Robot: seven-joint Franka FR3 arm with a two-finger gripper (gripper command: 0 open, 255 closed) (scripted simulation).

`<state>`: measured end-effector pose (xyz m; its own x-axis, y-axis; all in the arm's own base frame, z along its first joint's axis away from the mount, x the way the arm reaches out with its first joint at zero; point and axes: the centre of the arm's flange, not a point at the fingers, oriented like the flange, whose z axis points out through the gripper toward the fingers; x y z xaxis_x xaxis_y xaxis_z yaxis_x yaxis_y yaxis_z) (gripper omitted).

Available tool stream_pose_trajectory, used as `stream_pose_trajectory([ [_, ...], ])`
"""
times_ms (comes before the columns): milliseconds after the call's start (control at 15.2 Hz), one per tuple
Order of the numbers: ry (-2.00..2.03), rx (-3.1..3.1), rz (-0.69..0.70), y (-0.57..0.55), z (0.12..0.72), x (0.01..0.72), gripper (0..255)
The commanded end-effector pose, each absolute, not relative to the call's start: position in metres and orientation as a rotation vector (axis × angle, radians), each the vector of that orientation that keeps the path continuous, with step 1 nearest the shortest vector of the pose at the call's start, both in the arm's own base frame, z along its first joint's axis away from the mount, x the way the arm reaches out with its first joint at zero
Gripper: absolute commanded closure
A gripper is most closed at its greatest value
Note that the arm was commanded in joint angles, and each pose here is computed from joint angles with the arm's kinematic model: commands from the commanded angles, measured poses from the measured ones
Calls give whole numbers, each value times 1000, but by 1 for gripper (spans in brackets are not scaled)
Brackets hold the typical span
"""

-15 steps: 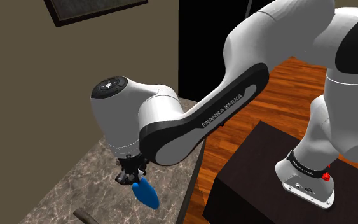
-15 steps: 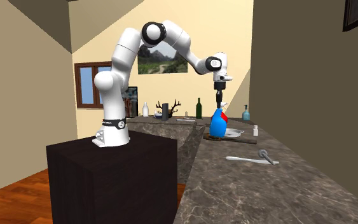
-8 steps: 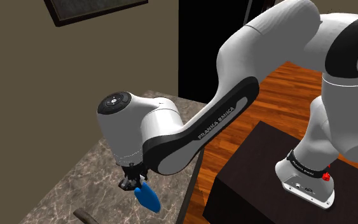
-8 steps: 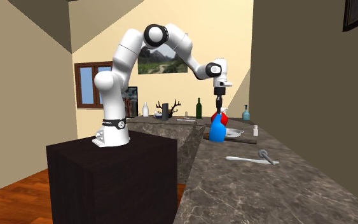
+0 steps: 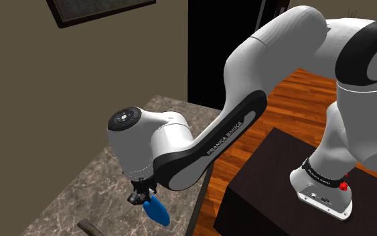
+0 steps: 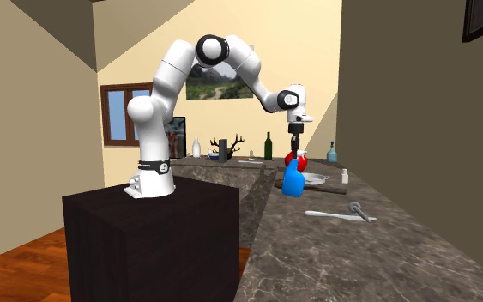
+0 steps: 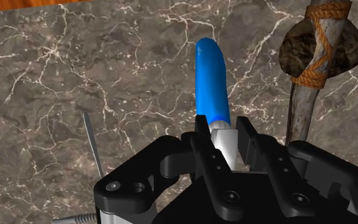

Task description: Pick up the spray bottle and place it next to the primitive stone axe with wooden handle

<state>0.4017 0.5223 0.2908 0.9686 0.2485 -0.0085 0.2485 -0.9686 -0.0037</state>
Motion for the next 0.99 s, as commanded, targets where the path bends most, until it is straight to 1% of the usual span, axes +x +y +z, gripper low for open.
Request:
stream_pose_trajectory([
  [0,-393,-3114,13,522,291,402,255],
  [132,-393,-3114,13,522,291,402,255],
  [198,-393,-3114,13,522,291,402,0],
  [528,-393,-3114,13,522,291,402,0],
  [792,-393,-3114,13,522,341,402,0],
  [924,-393,-3114,13,522,341,402,0],
])
